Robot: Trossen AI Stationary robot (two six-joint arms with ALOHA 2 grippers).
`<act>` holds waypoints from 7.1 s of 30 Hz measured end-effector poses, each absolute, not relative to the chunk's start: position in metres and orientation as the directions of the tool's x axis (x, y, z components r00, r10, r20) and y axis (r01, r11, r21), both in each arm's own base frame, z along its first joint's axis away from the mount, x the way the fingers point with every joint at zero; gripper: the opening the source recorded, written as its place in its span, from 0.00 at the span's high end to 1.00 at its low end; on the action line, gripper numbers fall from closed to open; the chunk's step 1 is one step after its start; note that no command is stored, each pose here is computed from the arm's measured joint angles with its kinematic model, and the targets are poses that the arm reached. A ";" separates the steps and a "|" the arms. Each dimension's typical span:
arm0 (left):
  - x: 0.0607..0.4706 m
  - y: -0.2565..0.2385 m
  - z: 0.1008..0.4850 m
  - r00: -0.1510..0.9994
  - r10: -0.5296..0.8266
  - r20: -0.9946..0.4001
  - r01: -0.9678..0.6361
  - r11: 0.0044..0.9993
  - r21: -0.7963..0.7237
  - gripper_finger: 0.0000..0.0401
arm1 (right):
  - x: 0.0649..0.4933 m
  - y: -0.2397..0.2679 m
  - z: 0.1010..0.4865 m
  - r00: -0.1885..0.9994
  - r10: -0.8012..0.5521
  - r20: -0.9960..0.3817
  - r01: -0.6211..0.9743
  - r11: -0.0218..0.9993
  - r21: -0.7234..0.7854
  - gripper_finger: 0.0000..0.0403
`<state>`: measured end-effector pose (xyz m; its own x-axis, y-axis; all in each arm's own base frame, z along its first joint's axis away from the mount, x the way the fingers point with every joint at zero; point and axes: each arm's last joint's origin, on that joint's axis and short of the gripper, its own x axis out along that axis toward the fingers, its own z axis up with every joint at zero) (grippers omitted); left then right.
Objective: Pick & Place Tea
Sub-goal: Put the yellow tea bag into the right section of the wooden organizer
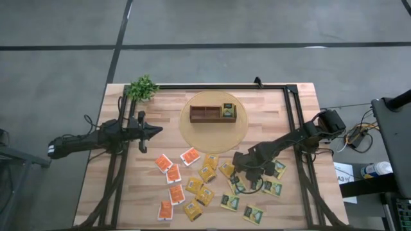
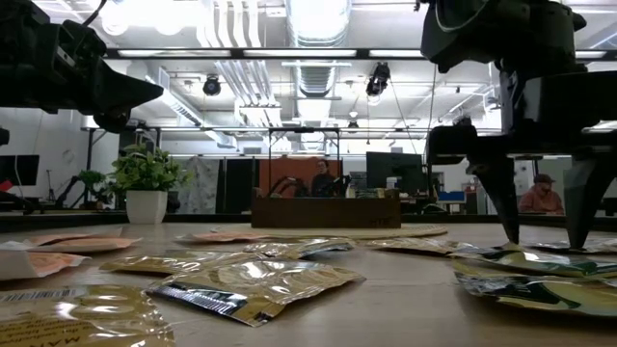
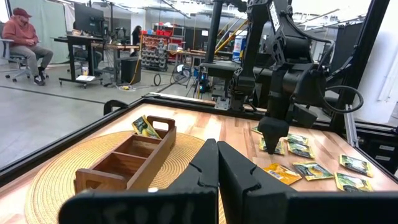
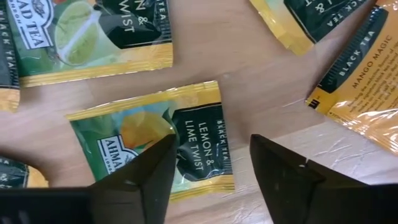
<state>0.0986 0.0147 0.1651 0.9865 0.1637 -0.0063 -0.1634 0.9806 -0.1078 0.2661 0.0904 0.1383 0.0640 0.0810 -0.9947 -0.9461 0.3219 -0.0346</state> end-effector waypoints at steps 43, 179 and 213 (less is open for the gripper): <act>0.099 0.015 0.165 0.986 0.164 -0.007 -0.163 0.981 -0.108 1.00 | 0.318 -0.003 0.273 0.374 -0.467 -0.801 -0.235 0.788 -0.569 0.98; 0.099 0.015 0.165 0.986 0.163 -0.011 -0.164 0.981 -0.108 1.00 | 0.199 0.087 0.250 0.204 -0.092 -0.975 -0.313 0.937 -0.154 0.65; 0.099 0.015 0.165 0.986 0.164 -0.011 -0.164 0.980 -0.108 1.00 | 0.195 0.120 0.212 -0.069 0.084 -0.994 0.447 0.893 0.045 0.65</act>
<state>0.0988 0.0148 0.1648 0.9864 0.1640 -0.0109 -0.1643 0.9805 -0.1079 0.1949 0.1197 0.2124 -0.0690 0.0841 -0.9941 0.4472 0.8933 0.0445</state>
